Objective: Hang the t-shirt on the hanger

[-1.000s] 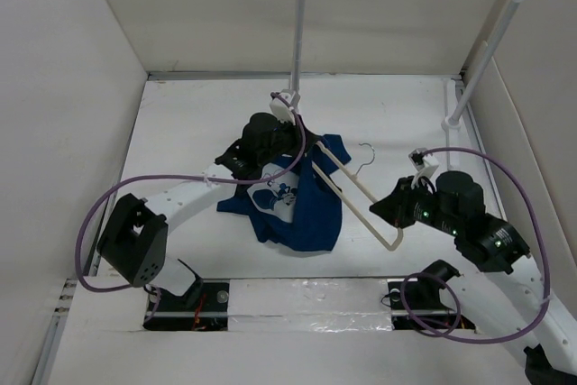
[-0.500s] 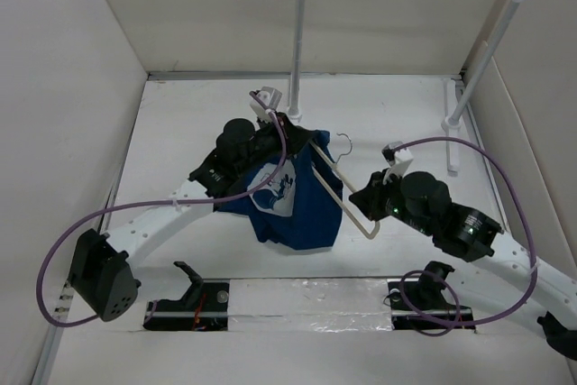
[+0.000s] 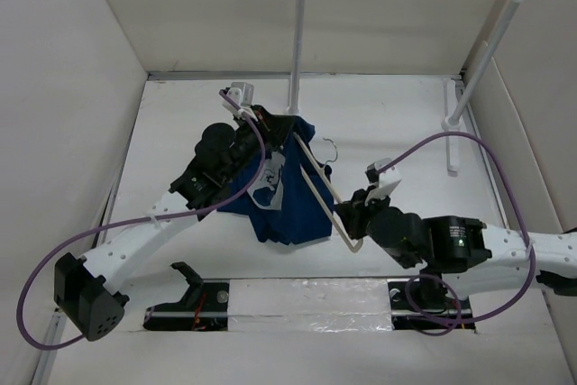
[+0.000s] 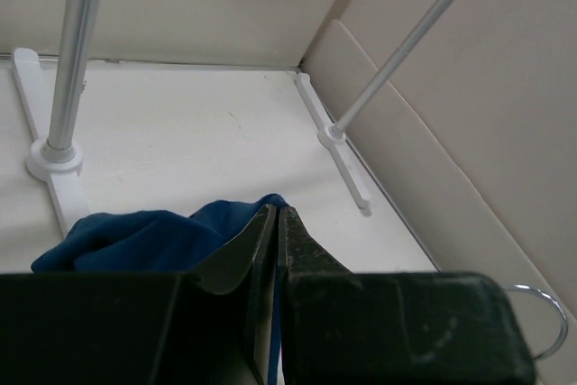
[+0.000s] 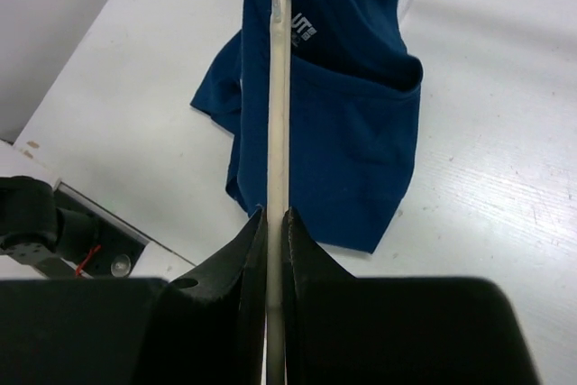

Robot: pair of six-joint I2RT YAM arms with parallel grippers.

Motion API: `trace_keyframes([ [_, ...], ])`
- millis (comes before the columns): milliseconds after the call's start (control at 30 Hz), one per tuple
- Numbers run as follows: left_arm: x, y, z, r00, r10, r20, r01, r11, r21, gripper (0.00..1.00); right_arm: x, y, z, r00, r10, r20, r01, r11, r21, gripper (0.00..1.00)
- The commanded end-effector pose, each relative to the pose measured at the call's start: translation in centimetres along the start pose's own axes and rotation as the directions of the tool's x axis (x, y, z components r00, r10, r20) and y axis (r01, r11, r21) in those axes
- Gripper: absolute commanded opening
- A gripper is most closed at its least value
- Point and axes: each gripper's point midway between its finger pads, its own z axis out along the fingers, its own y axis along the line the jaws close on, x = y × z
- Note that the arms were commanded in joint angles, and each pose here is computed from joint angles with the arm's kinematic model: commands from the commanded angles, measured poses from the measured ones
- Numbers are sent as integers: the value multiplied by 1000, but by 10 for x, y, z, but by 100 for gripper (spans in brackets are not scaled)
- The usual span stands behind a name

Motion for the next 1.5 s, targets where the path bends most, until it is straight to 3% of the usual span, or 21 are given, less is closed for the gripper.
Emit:
trace_keyframes([
  [0,-44,-19,-8,992,-19,126,15,999,31,0,-16,-15,-14,991,104,85,-113,988,107,0],
  [167,-46,-23,-8,992,-21,124,15,999,46,0,-6,-30,-24,986,144,81,-155,976,153,0],
  [367,-41,-32,-8,994,-42,103,32,995,95,0,-30,-32,-23,975,135,178,-168,968,185,0],
  [633,-26,-72,-14,997,-74,9,67,945,321,0,-62,-26,0,946,54,319,-145,952,269,0],
  [833,-22,-103,-25,996,-73,-48,87,871,484,0,-94,-25,26,897,76,435,-170,969,180,0],
  [867,-21,-106,-26,996,-67,-58,88,863,498,0,-101,-22,29,865,116,488,-203,971,129,0],
  [1133,-18,-108,-34,997,-41,-69,71,854,516,0,-119,-10,35,824,133,551,-218,972,92,0],
  [1200,-23,-95,-33,1000,6,-28,7,894,447,16,-119,-12,28,822,142,552,-222,972,81,0],
  [1233,-29,-92,-39,1000,16,3,-16,904,428,44,-115,-14,27,827,142,545,-215,974,71,0],
  [1333,-46,-65,-40,993,31,112,-62,956,286,78,-115,-21,11,827,181,532,-221,975,12,0],
  [1467,-57,-27,-33,978,57,199,-81,990,117,82,-112,-26,-11,844,220,489,-209,975,-77,0],
])
